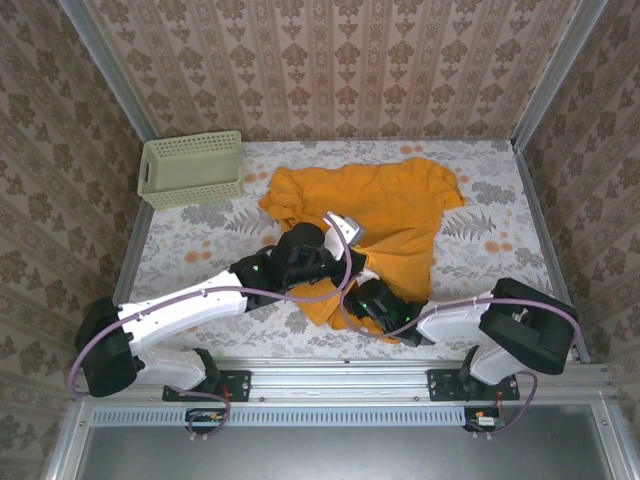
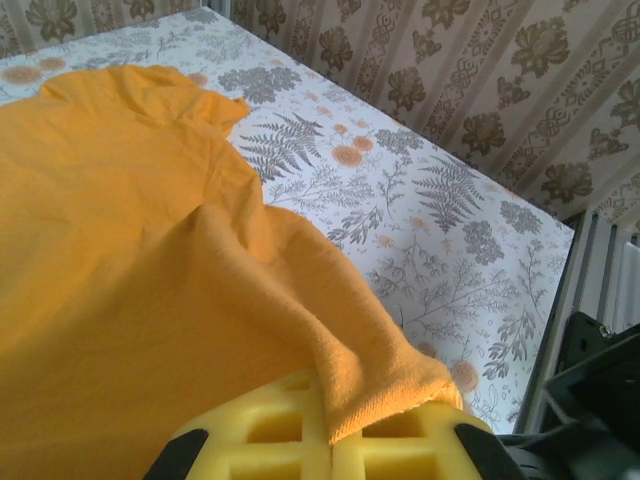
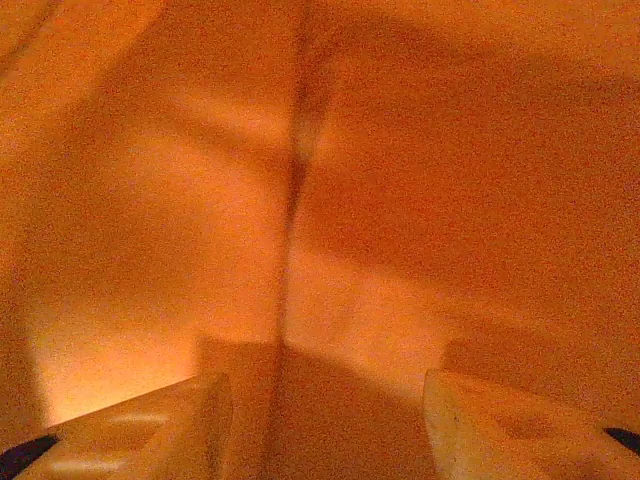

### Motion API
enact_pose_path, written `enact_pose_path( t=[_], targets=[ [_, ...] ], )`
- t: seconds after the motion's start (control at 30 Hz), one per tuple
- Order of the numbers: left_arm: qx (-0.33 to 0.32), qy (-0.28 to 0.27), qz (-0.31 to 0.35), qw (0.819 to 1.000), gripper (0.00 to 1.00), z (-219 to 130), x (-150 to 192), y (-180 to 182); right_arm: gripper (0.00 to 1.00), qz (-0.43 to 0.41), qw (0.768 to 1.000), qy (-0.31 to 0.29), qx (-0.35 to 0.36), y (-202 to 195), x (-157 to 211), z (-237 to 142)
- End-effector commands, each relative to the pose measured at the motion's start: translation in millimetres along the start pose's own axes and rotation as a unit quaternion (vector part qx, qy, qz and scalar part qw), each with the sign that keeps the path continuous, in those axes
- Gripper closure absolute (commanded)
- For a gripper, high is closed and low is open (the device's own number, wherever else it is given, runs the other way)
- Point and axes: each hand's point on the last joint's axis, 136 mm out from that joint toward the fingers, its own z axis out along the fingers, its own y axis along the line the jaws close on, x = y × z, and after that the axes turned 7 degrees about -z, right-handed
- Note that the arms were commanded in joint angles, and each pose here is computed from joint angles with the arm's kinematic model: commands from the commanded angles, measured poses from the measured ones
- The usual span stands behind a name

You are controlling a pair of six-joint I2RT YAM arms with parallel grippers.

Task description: Fold the inside-out t-shirt

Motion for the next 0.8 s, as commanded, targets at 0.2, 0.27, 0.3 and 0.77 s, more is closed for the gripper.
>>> enact_pose_path(
  t=[0.2, 0.27, 0.3, 0.77],
  targets=[
    [0.052, -0.069, 0.020, 0.996, 1.00, -42.9, -74.9, -42.2, 0.38, 0.053, 0.993, -0.031, 0.098, -53.1, -44.3, 36.9],
    [0.063, -0.080, 0.023, 0.995, 1.00, -48.9, -84.9, -50.5, 0.38, 0.065, 0.992, -0.029, 0.107, -61.5, -51.1, 44.3],
    [0.068, -0.085, 0.025, 0.994, 1.00, -51.7, -89.8, -55.0, 0.34, 0.077, 0.990, -0.027, 0.114, -67.1, -55.6, 47.7],
    [0.093, -0.151, 0.049, 0.983, 1.00, -82.6, -151.0, -104.6, 0.08, 0.171, 0.957, 0.142, 0.187, -115.5, -51.3, 107.1]
  ],
)
